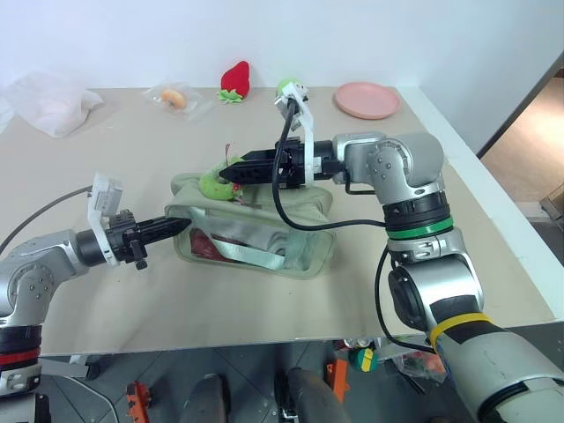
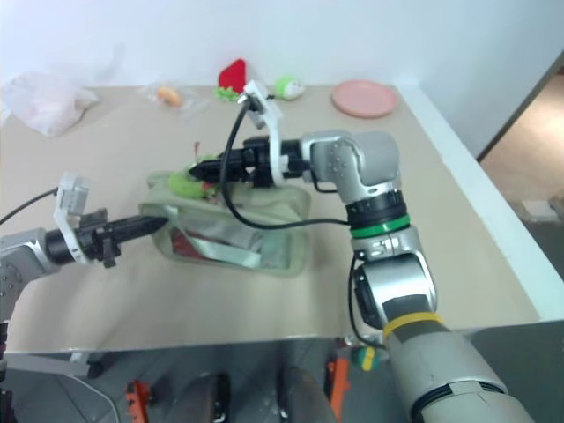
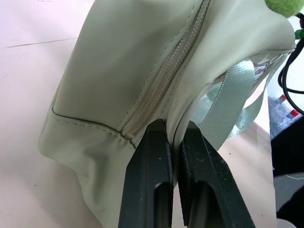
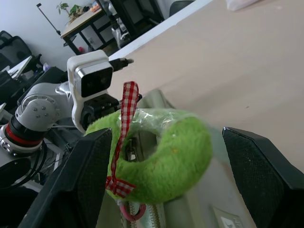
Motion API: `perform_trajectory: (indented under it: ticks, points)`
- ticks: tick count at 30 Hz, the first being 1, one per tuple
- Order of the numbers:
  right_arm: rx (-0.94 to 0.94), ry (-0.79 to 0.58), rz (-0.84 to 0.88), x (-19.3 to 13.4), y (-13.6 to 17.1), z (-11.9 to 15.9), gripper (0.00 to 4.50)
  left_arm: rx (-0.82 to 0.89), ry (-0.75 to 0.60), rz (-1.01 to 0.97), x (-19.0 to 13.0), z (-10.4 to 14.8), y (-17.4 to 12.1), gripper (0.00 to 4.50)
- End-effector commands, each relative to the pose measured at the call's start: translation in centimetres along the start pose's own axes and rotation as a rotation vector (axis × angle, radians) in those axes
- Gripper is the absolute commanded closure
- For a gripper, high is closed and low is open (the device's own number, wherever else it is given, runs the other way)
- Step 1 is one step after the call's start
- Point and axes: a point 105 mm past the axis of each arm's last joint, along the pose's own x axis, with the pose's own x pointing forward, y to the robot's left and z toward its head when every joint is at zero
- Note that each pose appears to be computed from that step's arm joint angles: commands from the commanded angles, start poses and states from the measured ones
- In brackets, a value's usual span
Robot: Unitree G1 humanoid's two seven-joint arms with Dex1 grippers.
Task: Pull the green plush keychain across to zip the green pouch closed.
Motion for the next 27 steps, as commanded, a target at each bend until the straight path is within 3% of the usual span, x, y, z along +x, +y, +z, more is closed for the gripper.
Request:
perform_trajectory:
  ticks: [1, 3, 7, 8, 9, 15, 23, 27]
  points:
    - [-0.043, -0.043, 0.008, -0.1, 0.4, 1.3, 0.68, 0.023, -0.028, -0.025, 0.0, 1.0, -0.6, 4.50]
    - [-0.046, -0.048, 0.003, -0.1, 0.3, 1.4, 0.68, 0.024, -0.028, -0.023, 0.0, 1.0, -0.5, 4.50]
    - [-0.069, -0.063, 0.008, -0.5, 0.4, 1.7, 1.81, 0.025, -0.030, -0.025, 0.0, 1.0, -0.5, 4.50]
    - [-0.074, -0.064, 0.008, -0.5, 0.3, 1.7, 1.87, 0.025, -0.031, -0.026, 0.0, 1.1, -0.5, 4.50]
    - [-0.080, -0.066, 0.009, -0.6, 0.4, 1.8, 2.48, 0.025, -0.031, -0.027, 0.1, 1.1, -0.5, 4.50]
    - [-0.102, -0.077, 0.024, -1.2, 0.6, 2.0, 4.46, 0.027, -0.034, -0.030, 0.3, 1.2, -0.4, 4.50]
    - [-0.136, -0.079, 0.013, -2.3, 0.4, 2.1, 4.46, 0.027, -0.037, -0.032, 0.4, 1.2, -0.3, 4.50]
    - [-0.210, -0.091, -0.142, -5.6, -1.9, 3.0, 4.46, 0.026, -0.041, -0.035, 0.5, 1.1, -0.4, 4.50]
